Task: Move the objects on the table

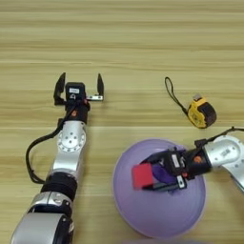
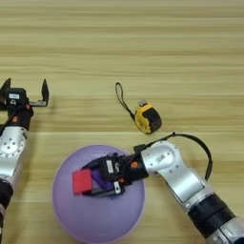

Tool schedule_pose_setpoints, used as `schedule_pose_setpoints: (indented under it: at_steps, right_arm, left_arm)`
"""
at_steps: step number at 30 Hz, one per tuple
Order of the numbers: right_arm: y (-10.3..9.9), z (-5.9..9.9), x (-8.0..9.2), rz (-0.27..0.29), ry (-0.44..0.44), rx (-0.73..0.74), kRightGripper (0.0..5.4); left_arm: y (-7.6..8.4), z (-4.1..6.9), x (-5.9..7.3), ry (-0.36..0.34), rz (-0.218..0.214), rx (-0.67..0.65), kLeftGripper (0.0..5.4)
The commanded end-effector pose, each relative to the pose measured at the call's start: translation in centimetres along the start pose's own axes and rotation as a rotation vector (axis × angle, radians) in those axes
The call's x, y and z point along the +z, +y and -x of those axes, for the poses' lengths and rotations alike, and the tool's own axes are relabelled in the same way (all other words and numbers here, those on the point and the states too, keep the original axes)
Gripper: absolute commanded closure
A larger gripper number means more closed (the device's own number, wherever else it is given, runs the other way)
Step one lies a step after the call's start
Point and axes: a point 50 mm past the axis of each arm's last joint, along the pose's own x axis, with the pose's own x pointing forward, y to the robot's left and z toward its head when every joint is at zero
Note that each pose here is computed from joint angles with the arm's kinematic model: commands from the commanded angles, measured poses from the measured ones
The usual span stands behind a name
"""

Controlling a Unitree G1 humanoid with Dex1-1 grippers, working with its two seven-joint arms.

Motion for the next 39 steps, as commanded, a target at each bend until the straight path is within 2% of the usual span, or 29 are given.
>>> schedule_pose_setpoints:
  at_steps: [1,14,15,29,39]
  right_arm:
    - [-0.7,0.0,-0.3,0.021,0.034,-0.035,3.03]
    - [-0.3,-0.3,-1.0,0.019,0.073,-0.025,3.03]
    - [-0.3,-0.3,-1.1,0.018,0.074,-0.025,2.74]
    - [-0.8,-0.1,-0.8,0.024,0.064,-0.053,1.25]
    - [-1.9,0.5,0.6,0.041,-0.002,-0.127,0.13]
  left_arm:
    - [-0.3,0.0,0.0,0.0,-0.009,-0.006,0.0]
    - [-0.2,0.1,0.0,-0.001,-0.01,-0.006,0.0]
    - [-0.2,0.1,0.0,-0.001,-0.01,-0.006,0.0]
    - [-0.2,0.0,0.0,0.0,-0.011,-0.007,0.0]
    - [-0.2,0.0,-0.1,0.001,-0.011,-0.006,0.0]
